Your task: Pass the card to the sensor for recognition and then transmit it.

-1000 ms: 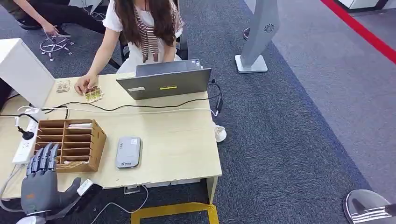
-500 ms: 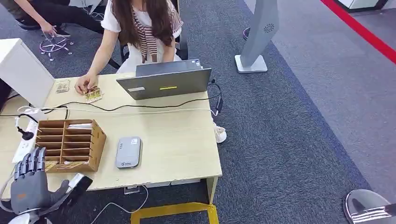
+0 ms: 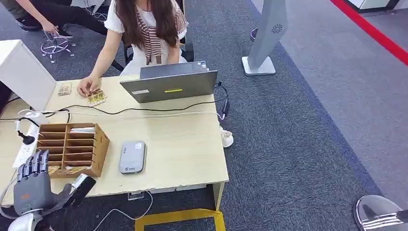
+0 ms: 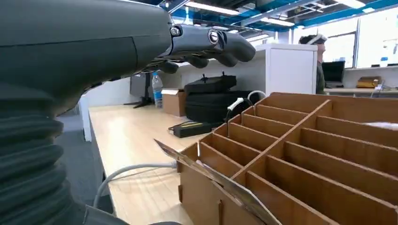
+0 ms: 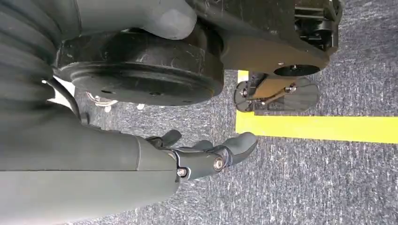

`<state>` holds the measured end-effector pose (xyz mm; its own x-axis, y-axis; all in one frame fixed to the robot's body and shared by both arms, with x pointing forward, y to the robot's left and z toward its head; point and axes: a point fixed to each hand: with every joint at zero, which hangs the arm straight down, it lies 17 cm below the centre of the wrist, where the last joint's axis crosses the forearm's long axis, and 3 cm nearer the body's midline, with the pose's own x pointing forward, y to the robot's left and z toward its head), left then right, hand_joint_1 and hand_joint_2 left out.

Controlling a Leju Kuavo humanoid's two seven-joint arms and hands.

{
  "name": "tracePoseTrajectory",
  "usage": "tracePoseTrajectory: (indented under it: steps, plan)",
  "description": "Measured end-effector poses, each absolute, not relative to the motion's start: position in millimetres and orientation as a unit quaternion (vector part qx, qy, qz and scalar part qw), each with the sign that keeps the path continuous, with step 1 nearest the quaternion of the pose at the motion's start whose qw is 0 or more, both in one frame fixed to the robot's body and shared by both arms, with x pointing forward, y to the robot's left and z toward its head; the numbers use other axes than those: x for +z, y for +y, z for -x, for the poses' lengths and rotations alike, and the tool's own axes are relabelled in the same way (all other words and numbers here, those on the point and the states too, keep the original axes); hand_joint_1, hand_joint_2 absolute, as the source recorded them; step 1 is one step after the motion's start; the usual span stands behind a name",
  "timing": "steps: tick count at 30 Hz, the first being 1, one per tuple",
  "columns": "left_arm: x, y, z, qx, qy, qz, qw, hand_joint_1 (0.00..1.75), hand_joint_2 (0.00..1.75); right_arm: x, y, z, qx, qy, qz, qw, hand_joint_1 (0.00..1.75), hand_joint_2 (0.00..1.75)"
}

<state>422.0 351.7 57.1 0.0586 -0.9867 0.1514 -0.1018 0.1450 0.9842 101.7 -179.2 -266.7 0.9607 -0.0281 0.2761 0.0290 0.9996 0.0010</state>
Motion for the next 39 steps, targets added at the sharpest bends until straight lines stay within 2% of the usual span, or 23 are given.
tracePoseTrajectory:
  steps: [11,39]
  plan:
    - [44,359,-434,-0.432,-0.509,-0.492,0.558,0.00,1.75,-267,-179,-102,-0.013,-0.138,0.001,0.990,0.00,1.75]
    - [48,350,-446,-0.440,-0.510,-0.488,0.555,0.00,1.75,-265,-176,-106,-0.009,-0.148,-0.006,0.989,0.00,1.75]
